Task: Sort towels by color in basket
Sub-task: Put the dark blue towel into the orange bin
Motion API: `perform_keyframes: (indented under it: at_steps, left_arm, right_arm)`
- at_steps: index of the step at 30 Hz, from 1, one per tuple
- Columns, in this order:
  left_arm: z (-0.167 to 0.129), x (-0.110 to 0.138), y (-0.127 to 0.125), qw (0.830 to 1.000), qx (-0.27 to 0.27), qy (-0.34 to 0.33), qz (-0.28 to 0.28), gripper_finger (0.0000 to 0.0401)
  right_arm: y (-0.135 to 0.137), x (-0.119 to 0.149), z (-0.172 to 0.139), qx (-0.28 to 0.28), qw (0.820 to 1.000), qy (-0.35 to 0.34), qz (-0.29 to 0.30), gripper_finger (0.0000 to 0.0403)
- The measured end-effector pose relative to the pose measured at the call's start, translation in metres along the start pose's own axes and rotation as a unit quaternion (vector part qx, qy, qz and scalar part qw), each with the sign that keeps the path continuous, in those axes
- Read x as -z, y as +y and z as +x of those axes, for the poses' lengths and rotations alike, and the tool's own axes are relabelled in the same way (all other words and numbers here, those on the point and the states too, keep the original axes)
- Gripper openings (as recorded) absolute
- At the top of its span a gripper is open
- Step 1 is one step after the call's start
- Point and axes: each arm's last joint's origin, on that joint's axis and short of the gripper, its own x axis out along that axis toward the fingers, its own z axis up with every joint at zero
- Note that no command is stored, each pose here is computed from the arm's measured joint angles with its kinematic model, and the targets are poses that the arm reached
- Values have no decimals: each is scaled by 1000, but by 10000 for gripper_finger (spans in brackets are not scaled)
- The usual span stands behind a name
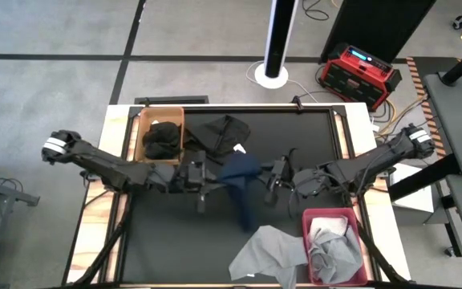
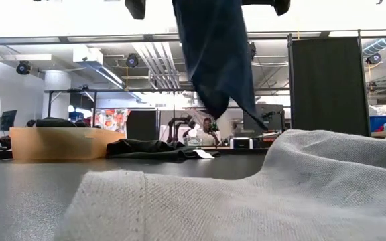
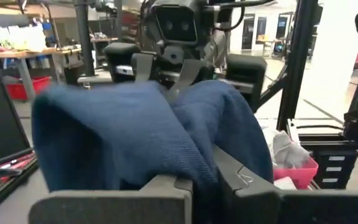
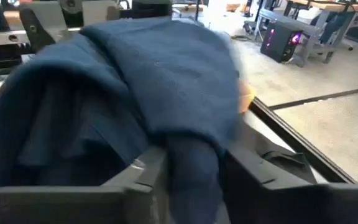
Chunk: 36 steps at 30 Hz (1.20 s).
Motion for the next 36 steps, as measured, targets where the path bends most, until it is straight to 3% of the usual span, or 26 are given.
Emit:
perform_keyframes:
  at_steps: [5, 11, 22, 28, 32, 36]
  left_arm:
    - [-15, -16, 6, 1000, -24, -15, -7, 0]
    - [-36, -34, 16, 994, -104, -23, 13, 0]
    - [-81, -58, 37, 969, -235, -6, 69, 0]
    - [-104, -67, 47, 956, -285, -10, 67, 0]
    - [-119, -74, 58, 939, -333, -9, 83, 0]
    - [-131, -79, 72, 904, -415, 0, 100, 0]
  right_arm:
    - [-8, -4, -10, 1, 1000, 6, 4, 166]
    - [-10, -1, -13, 3, 1000, 24, -6, 197]
    - [-10, 2, -12, 6, 999, 34, -9, 190]
    - [-9, 4, -10, 6, 999, 38, -12, 183]
    - [-9, 4, -10, 6, 999, 38, -12, 185]
    - [-10, 4, -10, 8, 999, 38, -12, 187]
